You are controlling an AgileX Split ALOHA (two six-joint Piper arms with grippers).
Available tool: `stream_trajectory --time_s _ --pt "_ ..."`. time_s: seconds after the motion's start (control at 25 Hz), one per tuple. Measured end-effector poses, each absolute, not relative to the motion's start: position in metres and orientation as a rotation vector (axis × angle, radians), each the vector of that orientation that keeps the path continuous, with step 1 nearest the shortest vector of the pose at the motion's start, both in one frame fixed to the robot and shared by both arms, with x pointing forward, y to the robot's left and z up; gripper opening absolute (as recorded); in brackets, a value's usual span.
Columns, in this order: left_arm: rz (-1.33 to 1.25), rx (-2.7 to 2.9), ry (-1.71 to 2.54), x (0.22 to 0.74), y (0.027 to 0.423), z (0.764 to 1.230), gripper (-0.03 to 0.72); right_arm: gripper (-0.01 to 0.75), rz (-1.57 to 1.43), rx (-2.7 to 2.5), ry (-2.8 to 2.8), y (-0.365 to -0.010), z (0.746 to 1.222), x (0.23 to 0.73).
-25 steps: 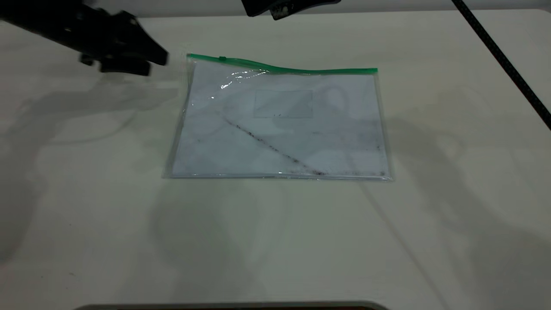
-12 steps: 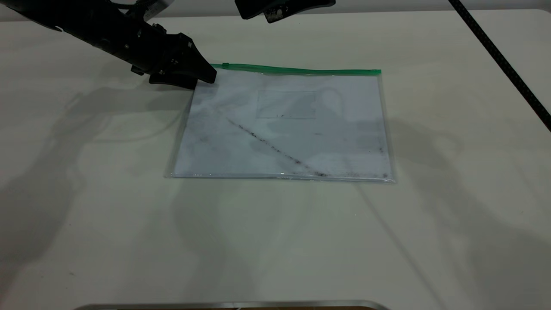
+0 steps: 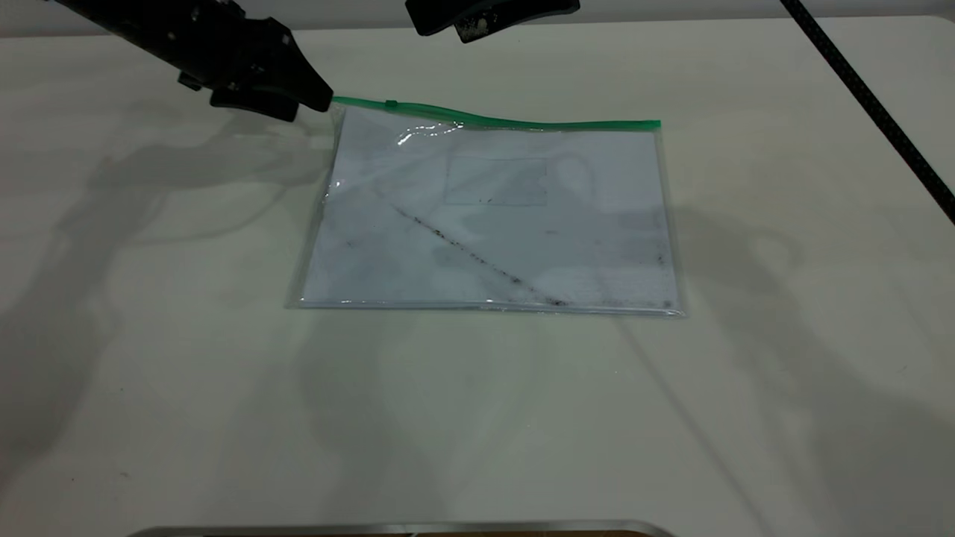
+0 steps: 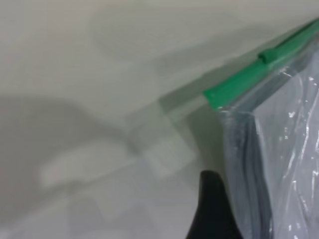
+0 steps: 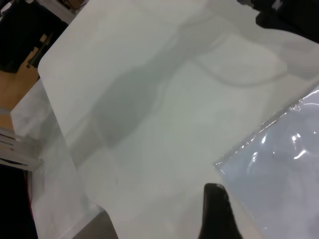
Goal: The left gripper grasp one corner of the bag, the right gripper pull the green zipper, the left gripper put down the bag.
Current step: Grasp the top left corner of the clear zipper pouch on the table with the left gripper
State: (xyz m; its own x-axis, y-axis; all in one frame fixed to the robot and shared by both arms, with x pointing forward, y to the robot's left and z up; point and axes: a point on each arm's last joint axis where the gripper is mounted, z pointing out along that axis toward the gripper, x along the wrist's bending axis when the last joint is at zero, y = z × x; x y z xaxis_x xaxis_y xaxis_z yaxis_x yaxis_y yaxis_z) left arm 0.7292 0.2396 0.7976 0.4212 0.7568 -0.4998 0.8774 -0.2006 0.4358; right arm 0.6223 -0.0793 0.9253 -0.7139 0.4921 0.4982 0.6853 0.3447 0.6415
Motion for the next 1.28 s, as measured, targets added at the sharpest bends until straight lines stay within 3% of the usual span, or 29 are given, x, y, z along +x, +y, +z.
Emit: stream_trajectory --time_s 0.32,0.72,0.88,1.16,1.28 --pt "-0.28 1.964 1.411 0.723 0.222 0.761 0.59 0.536 -1.303 -1.063 -2.39 -0.079 0.925 0.622" --pt "-0.258 1.994 1.276 0.72 0.191 0.759 0.574 0.535 -1.303 -1.063 -2.39 -0.079 0.925 0.622" --pt "-0.245 2.003 1.275 0.721 0.191 0.759 0.448 0.535 -1.304 -1.06 -2.392 -0.079 0.925 0.622" --pt "-0.215 2.112 1.166 0.718 0.193 0.758 0.069 0.535 -1.344 -1.07 -2.535 -0.084 0.923 0.631" --pt "-0.165 2.185 1.002 0.718 0.192 0.77 0.053 0.535 -1.37 -1.052 -2.629 -0.086 0.922 0.636"
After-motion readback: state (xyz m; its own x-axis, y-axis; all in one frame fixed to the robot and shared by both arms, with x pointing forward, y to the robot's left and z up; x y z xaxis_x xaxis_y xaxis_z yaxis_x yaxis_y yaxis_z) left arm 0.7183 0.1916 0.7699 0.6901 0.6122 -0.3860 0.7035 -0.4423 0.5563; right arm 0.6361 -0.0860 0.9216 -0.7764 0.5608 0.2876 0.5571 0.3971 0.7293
